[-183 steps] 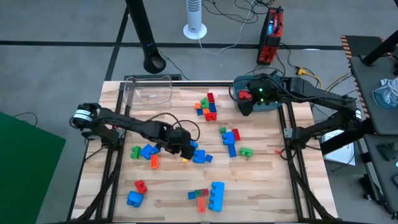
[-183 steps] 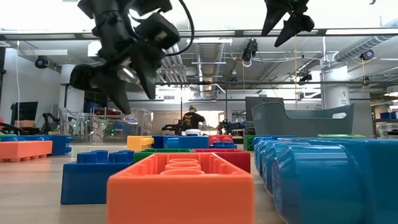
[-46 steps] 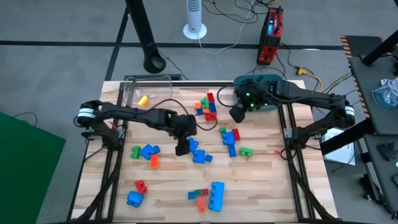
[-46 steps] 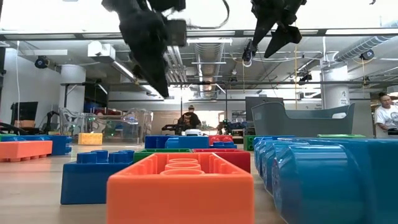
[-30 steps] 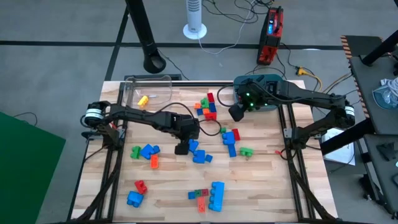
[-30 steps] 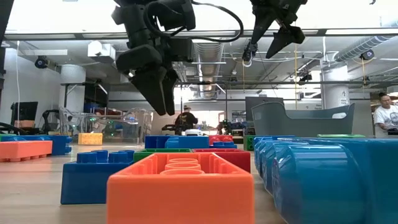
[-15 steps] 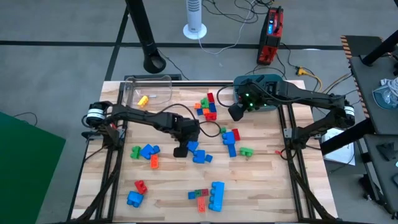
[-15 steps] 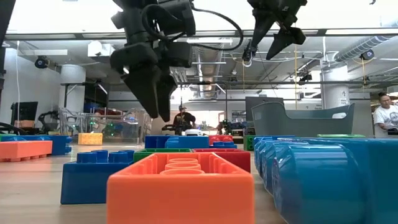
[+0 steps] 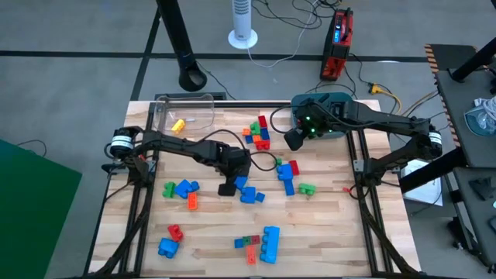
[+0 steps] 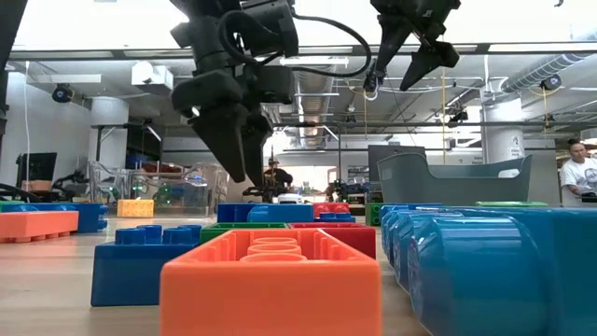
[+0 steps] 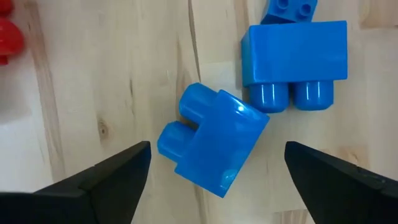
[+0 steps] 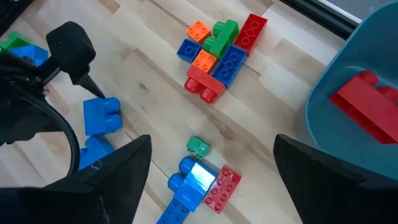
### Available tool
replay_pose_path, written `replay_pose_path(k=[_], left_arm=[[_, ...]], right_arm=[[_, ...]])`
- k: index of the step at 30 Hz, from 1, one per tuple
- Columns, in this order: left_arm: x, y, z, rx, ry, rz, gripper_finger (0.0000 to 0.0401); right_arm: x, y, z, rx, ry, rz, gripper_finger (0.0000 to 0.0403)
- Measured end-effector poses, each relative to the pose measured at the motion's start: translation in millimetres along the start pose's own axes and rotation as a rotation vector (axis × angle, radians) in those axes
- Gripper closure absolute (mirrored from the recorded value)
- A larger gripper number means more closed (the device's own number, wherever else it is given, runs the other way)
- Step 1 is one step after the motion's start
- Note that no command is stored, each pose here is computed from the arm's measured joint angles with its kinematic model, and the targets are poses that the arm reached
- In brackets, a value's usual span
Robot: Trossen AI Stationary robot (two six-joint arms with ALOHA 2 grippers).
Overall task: Sort blocks by size
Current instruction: Put the big blue game piece into the blue bin
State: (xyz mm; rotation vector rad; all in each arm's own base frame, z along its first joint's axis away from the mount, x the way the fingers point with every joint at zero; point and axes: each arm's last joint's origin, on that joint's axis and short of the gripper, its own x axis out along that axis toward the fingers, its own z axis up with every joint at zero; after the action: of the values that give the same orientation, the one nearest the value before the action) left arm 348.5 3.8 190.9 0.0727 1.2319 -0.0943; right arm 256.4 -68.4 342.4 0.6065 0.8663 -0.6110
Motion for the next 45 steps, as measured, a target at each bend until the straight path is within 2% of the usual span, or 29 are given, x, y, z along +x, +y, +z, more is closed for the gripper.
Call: replay_pose_path(k=[9,24,35,39,45], left_arm=[[5.8,0.4,-2.6,0.035,0.017,0.000,0.0046],[62.5,1.8,-12.0,0.052,0.182,-0.027,0.0046],[62.9,1.6,-11.6,0.053,0.168,-0.041,0.0048],[63.3,1.9,-11.6,0.050,0.167,-0.041,0.0065],[63.3,2.0,-11.6,0.032,0.166,-0.039,0.0124]], right_arm=[[3.3,-1.3,-2.1,0.000,0.006,-0.015,0.0085],[16.1,-5.9,-11.5,0.049,0.050,-0.046,0.0068],[16.1,-5.9,-11.4,0.046,0.048,-0.046,0.0074],[16.1,-5.9,-11.3,0.044,0.047,-0.046,0.0069],[16.1,-6.2,-11.1,0.036,0.039,-0.058,0.0070]])
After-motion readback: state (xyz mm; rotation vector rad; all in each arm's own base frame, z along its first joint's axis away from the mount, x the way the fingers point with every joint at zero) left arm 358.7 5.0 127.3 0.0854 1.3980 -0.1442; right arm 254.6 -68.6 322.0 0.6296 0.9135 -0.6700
